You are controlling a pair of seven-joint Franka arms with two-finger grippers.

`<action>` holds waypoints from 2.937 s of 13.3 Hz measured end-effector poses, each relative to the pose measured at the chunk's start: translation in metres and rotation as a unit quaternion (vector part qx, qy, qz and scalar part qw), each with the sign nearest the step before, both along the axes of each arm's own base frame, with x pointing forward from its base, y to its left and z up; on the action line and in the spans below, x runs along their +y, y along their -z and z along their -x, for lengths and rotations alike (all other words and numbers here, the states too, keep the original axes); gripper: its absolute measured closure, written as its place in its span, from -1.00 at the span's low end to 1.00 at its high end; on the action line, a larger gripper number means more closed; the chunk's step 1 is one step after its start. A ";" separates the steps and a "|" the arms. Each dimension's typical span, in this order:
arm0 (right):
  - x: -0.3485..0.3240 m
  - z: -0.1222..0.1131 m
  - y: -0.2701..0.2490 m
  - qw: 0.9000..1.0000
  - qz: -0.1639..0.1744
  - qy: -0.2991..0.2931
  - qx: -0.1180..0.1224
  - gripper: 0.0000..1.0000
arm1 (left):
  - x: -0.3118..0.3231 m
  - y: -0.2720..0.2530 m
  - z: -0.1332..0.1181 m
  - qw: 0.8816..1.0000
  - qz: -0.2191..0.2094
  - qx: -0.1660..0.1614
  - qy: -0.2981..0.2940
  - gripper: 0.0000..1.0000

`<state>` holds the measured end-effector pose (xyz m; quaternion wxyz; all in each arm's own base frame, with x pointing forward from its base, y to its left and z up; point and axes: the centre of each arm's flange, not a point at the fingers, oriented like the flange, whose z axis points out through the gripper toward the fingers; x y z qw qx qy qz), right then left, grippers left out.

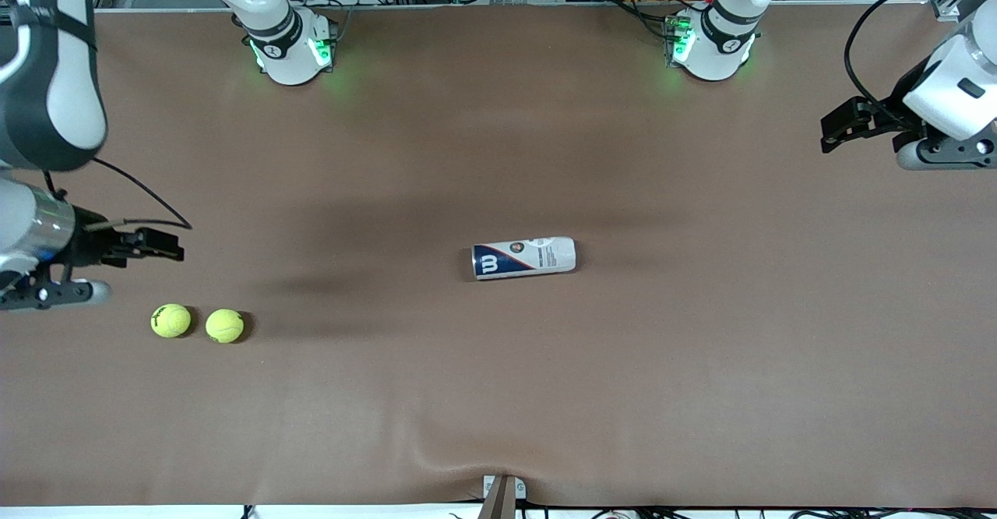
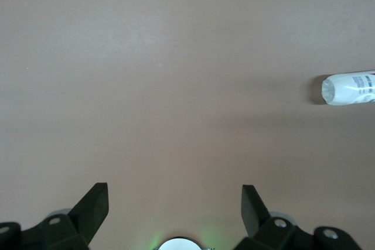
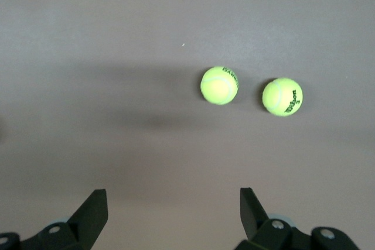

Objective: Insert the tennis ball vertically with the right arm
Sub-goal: 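Reach the right gripper toward the tennis balls while the left gripper reaches the can, then grasp a tennis ball with the right gripper while the left gripper grasps the can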

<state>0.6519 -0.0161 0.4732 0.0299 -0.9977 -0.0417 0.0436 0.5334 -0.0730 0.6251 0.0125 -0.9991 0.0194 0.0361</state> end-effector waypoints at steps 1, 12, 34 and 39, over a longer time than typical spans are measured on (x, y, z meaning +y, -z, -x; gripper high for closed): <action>-0.001 -0.005 0.013 1.000 0.002 0.001 -0.002 -1.00 | -0.013 0.001 0.001 1.000 0.000 0.001 0.012 -1.00; -0.012 -0.034 0.157 0.999 0.015 -0.029 -0.013 -1.00 | -0.227 0.066 0.039 0.976 0.008 0.043 0.213 -1.00; -0.029 -0.039 0.284 0.999 0.026 -0.036 -0.018 -1.00 | -0.444 0.269 0.030 0.847 0.079 -0.023 0.526 -1.00; -0.030 -0.039 0.284 0.999 0.026 -0.041 -0.018 -0.50 | -0.452 0.288 0.022 0.831 0.053 -0.064 0.549 -1.00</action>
